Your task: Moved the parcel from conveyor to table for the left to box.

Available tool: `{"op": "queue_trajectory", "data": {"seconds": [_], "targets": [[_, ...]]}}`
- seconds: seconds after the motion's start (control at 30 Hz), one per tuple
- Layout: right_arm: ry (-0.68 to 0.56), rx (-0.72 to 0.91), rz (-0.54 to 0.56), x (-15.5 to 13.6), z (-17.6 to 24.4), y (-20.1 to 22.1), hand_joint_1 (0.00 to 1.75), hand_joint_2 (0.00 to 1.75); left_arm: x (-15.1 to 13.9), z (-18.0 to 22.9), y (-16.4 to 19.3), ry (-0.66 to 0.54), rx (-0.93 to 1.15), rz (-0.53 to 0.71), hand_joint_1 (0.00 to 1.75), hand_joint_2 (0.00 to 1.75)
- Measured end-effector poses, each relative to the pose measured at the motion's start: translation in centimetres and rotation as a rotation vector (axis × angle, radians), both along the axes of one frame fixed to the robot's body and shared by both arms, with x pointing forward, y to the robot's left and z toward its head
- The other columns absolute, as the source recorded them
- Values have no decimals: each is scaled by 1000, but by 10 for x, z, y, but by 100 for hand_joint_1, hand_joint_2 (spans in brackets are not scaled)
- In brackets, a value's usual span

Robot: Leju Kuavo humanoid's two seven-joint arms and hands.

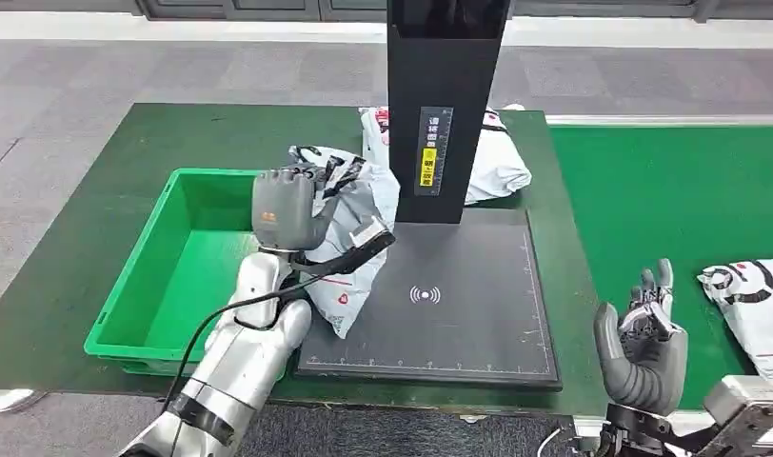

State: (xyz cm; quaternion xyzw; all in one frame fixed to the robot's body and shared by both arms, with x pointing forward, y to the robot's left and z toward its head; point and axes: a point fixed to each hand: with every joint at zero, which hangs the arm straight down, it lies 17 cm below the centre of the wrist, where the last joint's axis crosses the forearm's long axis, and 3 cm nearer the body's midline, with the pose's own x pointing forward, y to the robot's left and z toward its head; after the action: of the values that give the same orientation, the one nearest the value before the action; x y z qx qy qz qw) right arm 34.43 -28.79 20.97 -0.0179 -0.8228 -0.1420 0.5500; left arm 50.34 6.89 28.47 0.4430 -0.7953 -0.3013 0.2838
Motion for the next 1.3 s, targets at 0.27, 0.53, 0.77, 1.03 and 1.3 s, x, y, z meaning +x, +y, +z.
{"op": "queue_trajectory", "data": {"seconds": [0.27,0.53,0.77,1.03,1.3], "targets": [[17,-1,-42,0,-5,-11,0,175,-13,47,55,-135,-73,95,175,175],[57,0,-49,1,-22,-15,0,175,-10,84,174,-216,-162,370,175,175],[60,14,-51,-1,-24,-16,0,175,0,74,242,-183,-147,554,175,175],[65,18,-52,-3,-26,-19,0,175,15,43,286,-100,-103,638,175,175],[68,19,-53,-1,-28,-20,0,175,36,-2,294,71,-76,653,0,0]]}}
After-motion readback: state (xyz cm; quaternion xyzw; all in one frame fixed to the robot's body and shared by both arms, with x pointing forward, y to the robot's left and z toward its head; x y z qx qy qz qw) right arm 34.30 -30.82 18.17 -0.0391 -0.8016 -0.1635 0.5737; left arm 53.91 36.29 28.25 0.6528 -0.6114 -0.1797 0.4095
